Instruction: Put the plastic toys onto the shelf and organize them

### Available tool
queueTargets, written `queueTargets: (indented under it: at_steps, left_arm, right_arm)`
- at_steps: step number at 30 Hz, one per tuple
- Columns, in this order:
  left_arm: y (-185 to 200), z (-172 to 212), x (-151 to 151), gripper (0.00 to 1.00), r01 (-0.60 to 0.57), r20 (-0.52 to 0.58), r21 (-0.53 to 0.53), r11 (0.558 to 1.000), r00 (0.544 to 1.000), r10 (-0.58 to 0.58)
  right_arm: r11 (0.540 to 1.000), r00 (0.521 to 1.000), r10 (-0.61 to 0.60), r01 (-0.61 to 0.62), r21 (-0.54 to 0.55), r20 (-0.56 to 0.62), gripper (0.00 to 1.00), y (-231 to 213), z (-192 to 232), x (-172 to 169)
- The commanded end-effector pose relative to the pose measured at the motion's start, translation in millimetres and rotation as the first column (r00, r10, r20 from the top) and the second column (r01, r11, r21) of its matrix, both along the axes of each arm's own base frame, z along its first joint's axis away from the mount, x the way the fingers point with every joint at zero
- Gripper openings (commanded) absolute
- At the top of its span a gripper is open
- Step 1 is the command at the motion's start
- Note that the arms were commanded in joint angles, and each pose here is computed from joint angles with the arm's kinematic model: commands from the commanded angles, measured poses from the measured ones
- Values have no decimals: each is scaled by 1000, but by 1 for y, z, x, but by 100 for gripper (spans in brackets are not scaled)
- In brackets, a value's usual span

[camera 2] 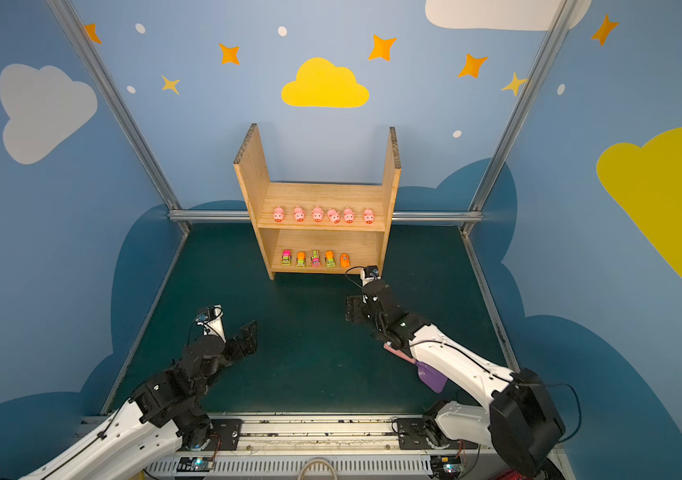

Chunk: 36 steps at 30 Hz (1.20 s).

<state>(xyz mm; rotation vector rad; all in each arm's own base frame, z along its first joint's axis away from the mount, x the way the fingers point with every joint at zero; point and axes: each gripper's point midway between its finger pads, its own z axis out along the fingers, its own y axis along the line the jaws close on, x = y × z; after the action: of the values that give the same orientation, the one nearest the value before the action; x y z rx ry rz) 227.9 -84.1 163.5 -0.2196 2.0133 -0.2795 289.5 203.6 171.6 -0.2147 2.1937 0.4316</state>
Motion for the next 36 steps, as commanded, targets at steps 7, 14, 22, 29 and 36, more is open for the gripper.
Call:
queueTargets:
  at_steps: [7,14,22,29,36]
  left_arm:
    - [18,9,12,100,-92,26,162,983,996,89]
    - [23,16,27,100,-135,70,226,965,990,123]
    - [46,6,53,100,-232,116,328,916,972,205]
    - [77,7,73,100,-329,210,287,900,938,276]
    - [116,-28,98,100,-391,173,176,903,916,363]
  right_arm:
    - [987,988,-138,143,-75,69,84,-65,3,-30]
    - [952,967,-230,246,-183,107,86,-96,-4,-26]
    - [930,949,-217,272,-246,227,87,-109,-22,-16]
    - [914,891,-276,359,-188,360,87,-128,-7,11]
    - [849,824,-363,484,-209,435,87,-169,-6,44]
